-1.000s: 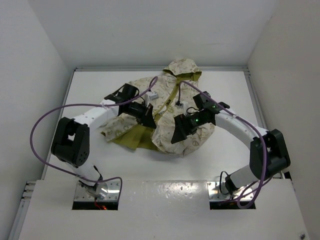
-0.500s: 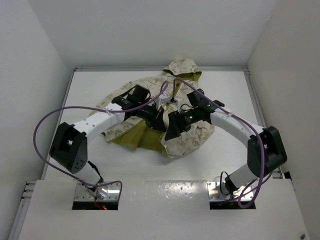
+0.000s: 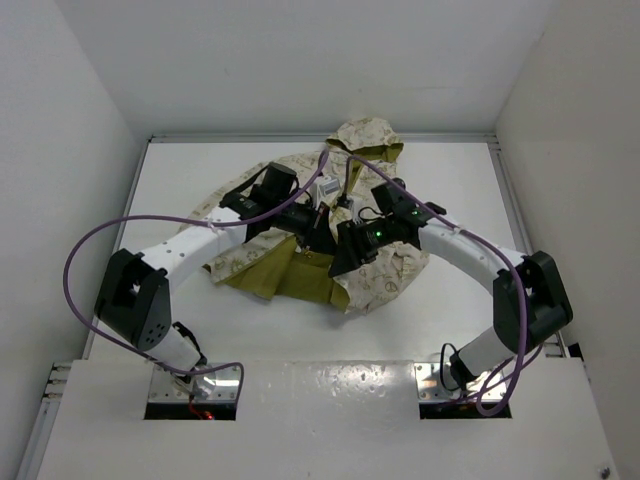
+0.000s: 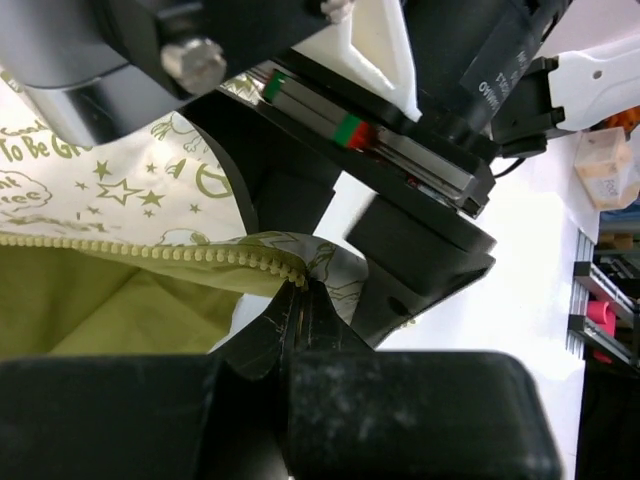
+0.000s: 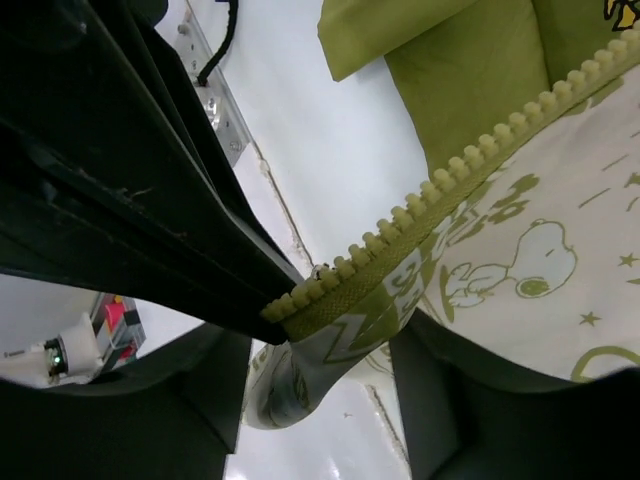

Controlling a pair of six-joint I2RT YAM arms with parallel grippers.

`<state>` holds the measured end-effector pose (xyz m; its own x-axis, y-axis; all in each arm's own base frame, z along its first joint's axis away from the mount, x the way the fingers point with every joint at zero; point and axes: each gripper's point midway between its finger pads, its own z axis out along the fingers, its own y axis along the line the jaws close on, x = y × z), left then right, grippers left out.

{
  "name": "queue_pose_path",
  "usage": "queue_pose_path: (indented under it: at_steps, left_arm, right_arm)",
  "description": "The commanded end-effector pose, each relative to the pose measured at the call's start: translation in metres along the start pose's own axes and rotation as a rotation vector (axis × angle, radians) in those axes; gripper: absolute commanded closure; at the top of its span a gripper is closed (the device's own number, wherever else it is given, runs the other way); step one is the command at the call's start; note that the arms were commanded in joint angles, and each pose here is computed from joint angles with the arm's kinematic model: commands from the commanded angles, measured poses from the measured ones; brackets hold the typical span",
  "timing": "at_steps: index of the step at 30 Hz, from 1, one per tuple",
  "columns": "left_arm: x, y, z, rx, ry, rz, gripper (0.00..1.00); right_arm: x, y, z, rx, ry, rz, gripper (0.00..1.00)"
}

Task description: Zip up the jacket

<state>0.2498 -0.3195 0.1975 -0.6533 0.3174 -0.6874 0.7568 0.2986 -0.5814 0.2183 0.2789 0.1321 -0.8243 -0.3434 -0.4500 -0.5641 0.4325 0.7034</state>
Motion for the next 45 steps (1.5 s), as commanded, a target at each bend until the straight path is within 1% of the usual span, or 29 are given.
queue_pose_path:
  at_steps: [1,2,5,11,13,14,15,17,18,19,20,21,22,23,24,25,27,29,30,33,34,36,37,38,41,42,43,44,45]
  left_arm:
    - [-0.023,-0.023,-0.009,0.048,-0.062,0.059,1.00]
    - [-0.024,-0.026,-0.011,0.049,-0.069,0.067,1.00]
    - [-0.021,-0.024,-0.011,0.048,-0.063,0.060,1.00]
    - [-0.022,-0.021,-0.010,0.038,-0.065,0.093,1.00]
    - [-0.020,-0.021,-0.011,0.037,-0.058,0.085,1.00]
    - [-0.021,-0.024,-0.013,0.038,-0.064,0.092,1.00]
    - [-0.021,-0.023,-0.013,0.038,-0.065,0.101,1.00]
    - [-0.021,-0.023,-0.013,0.038,-0.065,0.101,1.00]
    - [-0.023,-0.026,-0.015,0.038,-0.070,0.108,1.00]
    - [-0.022,-0.028,-0.015,0.050,-0.069,0.109,0.99]
    - [-0.022,-0.028,-0.015,0.051,-0.069,0.109,0.94]
    - [-0.019,-0.028,-0.016,0.050,-0.067,0.106,0.78]
    - [-0.021,-0.033,-0.019,0.052,-0.076,0.118,0.70]
    - [-0.016,-0.032,-0.019,0.051,-0.074,0.115,0.65]
    - [-0.017,-0.025,-0.024,0.028,-0.086,0.106,0.56]
    - [-0.021,-0.021,-0.026,0.019,-0.099,0.108,0.52]
    - [-0.021,-0.014,-0.038,0.000,-0.121,0.097,0.51]
    - [-0.021,-0.012,-0.043,0.009,-0.122,0.092,0.51]
    - [-0.022,-0.011,-0.047,0.000,-0.129,0.104,0.51]
    - [-0.019,-0.016,-0.052,0.005,-0.122,0.157,0.51]
    - [-0.015,-0.013,-0.052,-0.014,-0.120,0.165,0.51]
    - [-0.004,-0.004,-0.053,-0.060,-0.107,0.165,0.51]
    - [-0.006,-0.001,-0.055,-0.082,-0.113,0.201,0.51]
    - [-0.003,0.014,-0.061,-0.166,-0.112,0.194,0.51]
    - [0.004,0.054,-0.075,-0.415,-0.092,0.152,0.52]
    - [0.014,0.076,-0.089,-0.547,-0.061,0.109,0.52]
    - [0.018,0.087,-0.097,-0.605,-0.035,0.107,0.52]
    - [0.024,0.096,-0.105,-0.669,-0.005,0.112,0.52]
    - [0.039,0.116,-0.121,-0.795,0.052,0.088,0.52]
  right_arm:
    - [-0.010,0.003,-0.003,-0.021,-0.038,-0.015,0.47]
    - [-0.011,0.003,-0.004,-0.026,-0.040,-0.015,0.54]
    - [-0.010,0.001,-0.006,-0.035,-0.047,-0.012,0.62]
    - [-0.003,0.002,-0.011,-0.033,-0.031,-0.055,0.62]
    - [-0.001,0.002,-0.011,-0.032,-0.028,-0.060,0.67]
    - [0.000,0.002,-0.011,-0.031,-0.028,-0.060,0.70]
    - [0.000,0.002,-0.010,-0.033,-0.031,-0.060,0.81]
    - [-0.003,0.003,-0.011,-0.039,-0.038,-0.060,0.91]
    - [-0.003,0.002,-0.010,-0.039,-0.037,-0.061,1.00]
    - [-0.003,0.004,-0.010,-0.043,-0.039,-0.063,1.00]
    - [-0.004,0.004,-0.009,-0.047,-0.044,-0.079,1.00]
    - [-0.005,0.006,-0.010,-0.052,-0.043,-0.076,1.00]
    - [-0.006,0.009,-0.011,-0.076,-0.045,-0.085,1.00]
    - [-0.006,0.011,-0.012,-0.086,-0.046,-0.083,1.00]
    - [-0.007,0.016,-0.015,-0.121,-0.051,-0.090,1.00]
    - [-0.008,0.016,-0.018,-0.130,-0.056,-0.080,1.00]
    - [-0.008,0.018,-0.024,-0.145,-0.063,-0.081,1.00]
    - [0.001,0.009,-0.027,-0.148,-0.085,-0.069,1.00]
    - [-0.005,0.017,-0.035,-0.149,-0.130,-0.125,1.00]
    - [-0.001,0.026,-0.041,-0.179,-0.135,-0.156,1.00]
    - [-0.006,0.032,-0.045,-0.211,-0.145,-0.174,1.00]
    - [-0.015,0.042,-0.048,-0.263,-0.172,-0.172,1.00]
    - [-0.018,0.047,-0.050,-0.288,-0.185,-0.187,1.00]
    - [-0.028,0.053,-0.052,-0.323,-0.229,-0.242,1.00]
    - [-0.031,0.052,-0.056,-0.325,-0.252,-0.246,1.00]
    - [-0.033,0.049,-0.060,-0.314,-0.253,-0.229,1.00]
    - [-0.026,0.048,-0.058,-0.310,-0.227,-0.197,1.00]
    - [-0.023,0.045,-0.060,-0.295,-0.217,-0.221,1.00]
    - [-0.019,0.045,-0.061,-0.290,-0.203,-0.211,1.00]
